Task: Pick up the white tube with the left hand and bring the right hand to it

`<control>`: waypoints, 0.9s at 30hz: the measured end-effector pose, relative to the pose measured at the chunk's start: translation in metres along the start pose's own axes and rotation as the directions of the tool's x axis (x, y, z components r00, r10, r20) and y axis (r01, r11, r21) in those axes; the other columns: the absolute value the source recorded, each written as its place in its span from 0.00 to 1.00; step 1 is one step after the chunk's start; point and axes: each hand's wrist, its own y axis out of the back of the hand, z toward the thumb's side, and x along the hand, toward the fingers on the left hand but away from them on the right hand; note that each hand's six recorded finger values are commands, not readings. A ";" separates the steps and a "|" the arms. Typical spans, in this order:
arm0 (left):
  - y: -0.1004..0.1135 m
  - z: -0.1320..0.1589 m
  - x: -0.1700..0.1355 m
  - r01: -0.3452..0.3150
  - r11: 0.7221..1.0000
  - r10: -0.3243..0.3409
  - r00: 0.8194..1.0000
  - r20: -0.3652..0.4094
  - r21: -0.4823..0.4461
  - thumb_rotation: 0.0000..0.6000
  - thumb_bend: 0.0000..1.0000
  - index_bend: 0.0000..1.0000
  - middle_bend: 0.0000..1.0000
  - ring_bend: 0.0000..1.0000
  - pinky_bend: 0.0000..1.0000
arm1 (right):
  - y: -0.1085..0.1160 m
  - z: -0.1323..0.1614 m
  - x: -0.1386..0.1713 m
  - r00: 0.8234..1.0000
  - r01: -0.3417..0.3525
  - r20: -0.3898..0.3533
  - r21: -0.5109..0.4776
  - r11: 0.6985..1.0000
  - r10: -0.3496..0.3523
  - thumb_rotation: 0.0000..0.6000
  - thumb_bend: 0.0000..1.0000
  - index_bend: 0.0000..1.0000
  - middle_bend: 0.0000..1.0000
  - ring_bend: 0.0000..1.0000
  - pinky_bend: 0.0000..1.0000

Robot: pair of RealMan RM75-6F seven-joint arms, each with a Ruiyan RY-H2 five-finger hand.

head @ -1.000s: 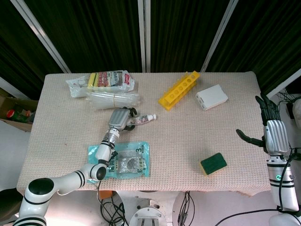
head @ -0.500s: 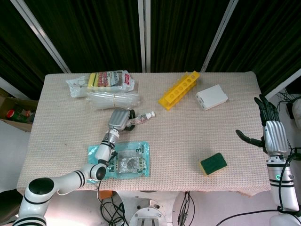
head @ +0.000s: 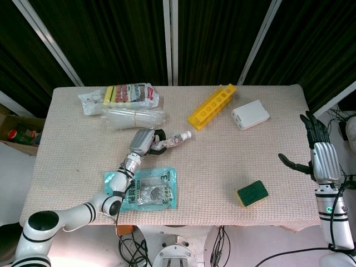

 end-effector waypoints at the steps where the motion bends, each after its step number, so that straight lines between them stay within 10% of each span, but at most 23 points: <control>1: 0.003 0.004 -0.002 -0.010 0.999 0.011 1.000 0.022 -0.048 1.00 0.44 0.77 0.86 0.72 0.81 | -0.001 0.002 -0.001 1.000 -0.002 -0.008 -0.004 1.000 0.002 0.25 0.00 0.00 0.00 0.00 0.00; 13: 0.030 0.072 -0.039 0.023 0.885 0.102 0.965 0.241 -0.466 1.00 0.44 0.77 0.86 0.72 0.82 | -0.022 0.035 -0.023 0.995 -0.032 -0.096 -0.191 0.981 0.013 0.25 0.00 0.00 0.00 0.00 0.00; 21: 0.035 0.102 -0.057 0.081 0.868 0.105 0.934 0.340 -0.490 1.00 0.44 0.77 0.86 0.72 0.82 | -0.052 0.054 -0.048 0.985 -0.162 -0.138 -0.515 0.842 0.105 0.25 0.00 0.00 0.00 0.00 0.00; 27: 0.033 0.107 -0.057 0.081 0.881 0.098 0.933 0.347 -0.467 1.00 0.44 0.77 0.87 0.72 0.82 | -0.082 0.092 -0.073 0.953 -0.298 -0.216 -0.577 0.760 0.210 0.24 0.00 0.00 0.00 0.00 0.00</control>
